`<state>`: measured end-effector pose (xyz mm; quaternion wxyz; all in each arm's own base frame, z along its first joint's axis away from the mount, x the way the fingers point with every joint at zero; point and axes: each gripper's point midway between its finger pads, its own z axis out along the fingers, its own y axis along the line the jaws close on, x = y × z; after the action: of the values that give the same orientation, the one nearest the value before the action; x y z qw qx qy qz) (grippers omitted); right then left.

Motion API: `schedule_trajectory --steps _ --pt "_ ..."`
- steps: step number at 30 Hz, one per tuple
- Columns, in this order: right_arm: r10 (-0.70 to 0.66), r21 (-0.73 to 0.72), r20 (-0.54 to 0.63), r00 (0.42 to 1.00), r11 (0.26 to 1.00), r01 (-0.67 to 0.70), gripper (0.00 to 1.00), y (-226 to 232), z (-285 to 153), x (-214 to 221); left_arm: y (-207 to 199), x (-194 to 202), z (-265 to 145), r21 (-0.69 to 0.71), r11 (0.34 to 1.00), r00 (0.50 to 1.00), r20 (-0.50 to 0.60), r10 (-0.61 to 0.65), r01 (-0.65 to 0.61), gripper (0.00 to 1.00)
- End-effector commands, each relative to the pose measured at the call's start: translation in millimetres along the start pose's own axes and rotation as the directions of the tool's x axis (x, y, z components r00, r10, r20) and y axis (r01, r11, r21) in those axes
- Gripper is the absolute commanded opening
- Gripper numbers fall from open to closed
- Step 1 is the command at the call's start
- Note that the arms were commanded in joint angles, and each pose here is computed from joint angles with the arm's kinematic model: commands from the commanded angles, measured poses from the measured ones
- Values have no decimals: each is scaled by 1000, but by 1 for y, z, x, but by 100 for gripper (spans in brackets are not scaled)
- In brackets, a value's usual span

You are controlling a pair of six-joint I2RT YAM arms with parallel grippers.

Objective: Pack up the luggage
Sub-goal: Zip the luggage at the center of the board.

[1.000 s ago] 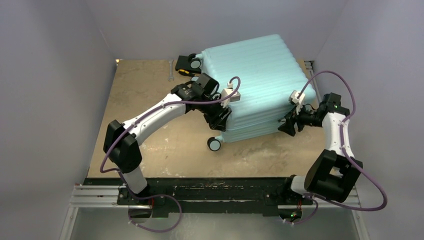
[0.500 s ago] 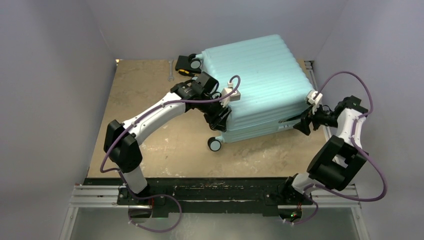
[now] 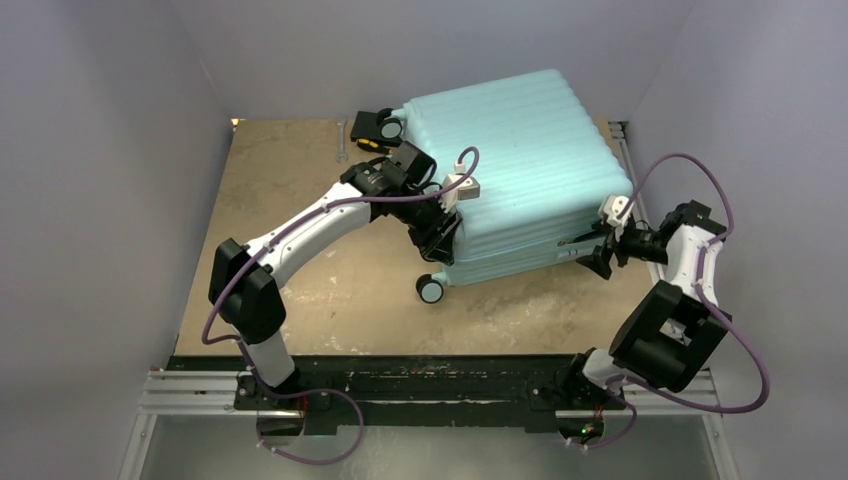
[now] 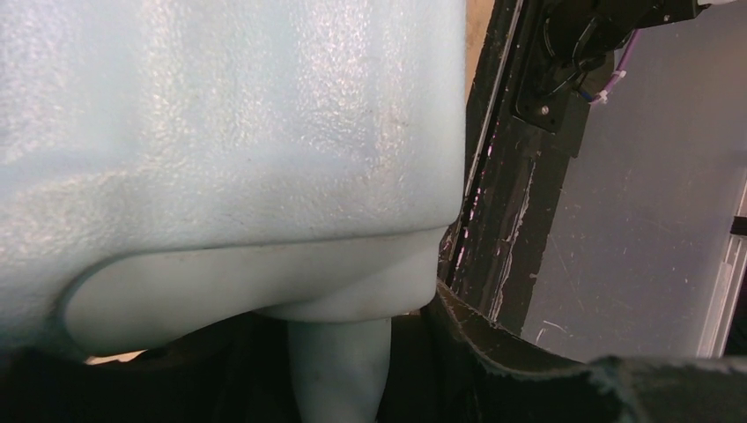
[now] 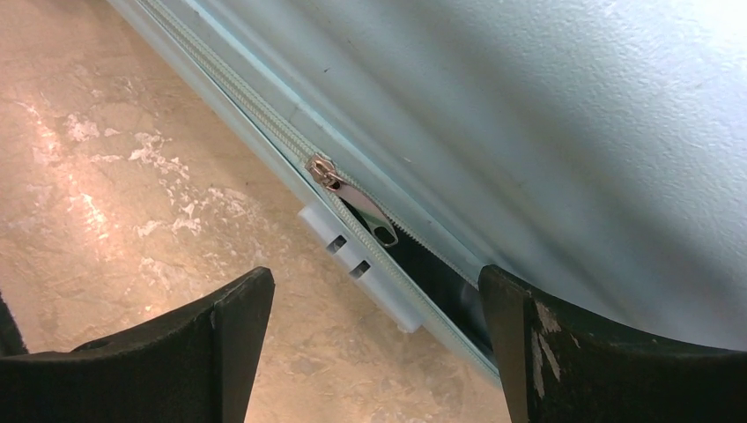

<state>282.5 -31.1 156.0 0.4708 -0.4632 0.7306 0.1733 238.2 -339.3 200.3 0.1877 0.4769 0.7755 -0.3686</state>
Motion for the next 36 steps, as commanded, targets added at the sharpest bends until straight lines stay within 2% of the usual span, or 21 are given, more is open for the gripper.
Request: schedule_trajectory --steps 1,6,10,12,16,19,22,27,31,34,36 --pt "-72 -26 56 996 997 73 90 3 14 -2 -54 -98 -47 100 943 898 352 264 -317 0" --pt "-113 20 86 990 993 112 89 -9 17 -12 -62 -115 -59 92 942 880 393 265 -324 0" --pt "-56 96 82 995 994 48 83 -37 -4 -34 -55 -118 -61 55 945 878 391 277 -322 0" --pt "-28 185 31 999 983 22 80 -58 -24 -35 -48 -111 -60 36 948 884 375 280 -315 0" --pt "7 419 -104 995 907 38 82 -92 -70 -25 -30 -94 -59 -19 956 897 341 280 -292 0" --pt "19 483 -194 981 872 78 85 -99 -100 -12 -18 -75 -54 -38 960 914 297 275 -276 0" --pt "26 488 -230 973 868 92 85 -102 -117 -9 -10 -61 -53 -56 960 919 277 279 -274 0" --pt "-160 385 -304 939 881 275 91 -81 -106 -3 -5 -49 -58 -70 960 917 284 281 -272 0" --pt "-359 378 -304 883 805 458 99 -65 -89 -6 3 -37 -59 -76 955 922 249 295 -286 0" --pt "-468 386 -300 831 737 554 99 -59 -82 -13 7 -30 -64 -64 958 927 243 287 -280 0" --pt "-509 397 -268 818 715 575 99 -57 -79 -22 8 -27 -65 -58 958 926 245 286 -281 0"
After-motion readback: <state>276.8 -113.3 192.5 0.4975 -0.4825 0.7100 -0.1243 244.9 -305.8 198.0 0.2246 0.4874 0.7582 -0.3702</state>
